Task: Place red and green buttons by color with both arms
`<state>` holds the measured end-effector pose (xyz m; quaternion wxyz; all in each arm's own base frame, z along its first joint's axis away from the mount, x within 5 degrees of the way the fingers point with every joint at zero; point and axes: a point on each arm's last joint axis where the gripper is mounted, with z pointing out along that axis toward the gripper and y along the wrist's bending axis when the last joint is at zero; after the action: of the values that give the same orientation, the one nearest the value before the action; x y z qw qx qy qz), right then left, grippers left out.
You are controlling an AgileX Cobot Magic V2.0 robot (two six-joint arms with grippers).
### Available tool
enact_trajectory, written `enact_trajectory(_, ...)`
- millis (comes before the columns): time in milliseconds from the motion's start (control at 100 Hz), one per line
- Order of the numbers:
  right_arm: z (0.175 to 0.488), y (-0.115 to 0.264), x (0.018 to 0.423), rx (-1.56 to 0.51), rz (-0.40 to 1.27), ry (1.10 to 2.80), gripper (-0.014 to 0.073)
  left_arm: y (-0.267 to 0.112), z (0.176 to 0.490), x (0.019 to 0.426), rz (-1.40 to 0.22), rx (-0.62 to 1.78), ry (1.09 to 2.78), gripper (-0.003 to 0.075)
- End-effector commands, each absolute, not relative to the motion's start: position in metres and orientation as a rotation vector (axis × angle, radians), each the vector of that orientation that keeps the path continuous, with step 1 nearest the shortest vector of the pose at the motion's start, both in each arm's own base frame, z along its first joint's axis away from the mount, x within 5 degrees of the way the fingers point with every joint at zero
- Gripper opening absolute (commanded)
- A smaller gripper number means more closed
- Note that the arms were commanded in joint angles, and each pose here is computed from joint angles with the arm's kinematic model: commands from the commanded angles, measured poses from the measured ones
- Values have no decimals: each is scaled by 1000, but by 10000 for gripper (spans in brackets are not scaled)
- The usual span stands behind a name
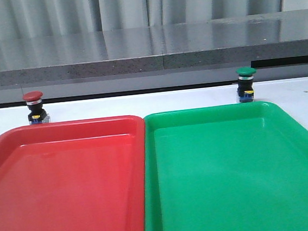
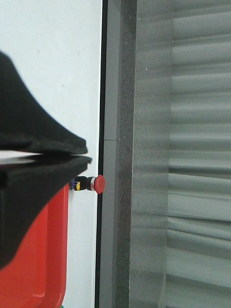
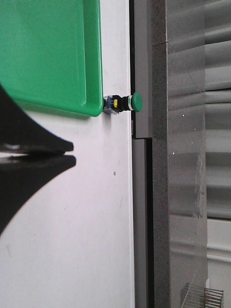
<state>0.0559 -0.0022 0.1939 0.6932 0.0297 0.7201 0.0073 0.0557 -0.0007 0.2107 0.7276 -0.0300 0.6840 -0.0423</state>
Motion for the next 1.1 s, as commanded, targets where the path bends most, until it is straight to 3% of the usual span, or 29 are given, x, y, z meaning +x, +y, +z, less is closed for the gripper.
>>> enact_trajectory(0,207,-2,54,48,2,1504,-66,-1,211,54,-101,-64,1419,-19)
enact_trajectory(520,207,-2,54,48,2,1504,-66,-1,219,53,-100,-65,1425,-19)
enact_trajectory(820,207,-2,54,47,2,1503,-66,0,278,69,-90,-78,1581,-19)
enact_trajectory(1090,207,-2,54,47,2,1503,-66,-1,349,136,-82,-98,1835,-19)
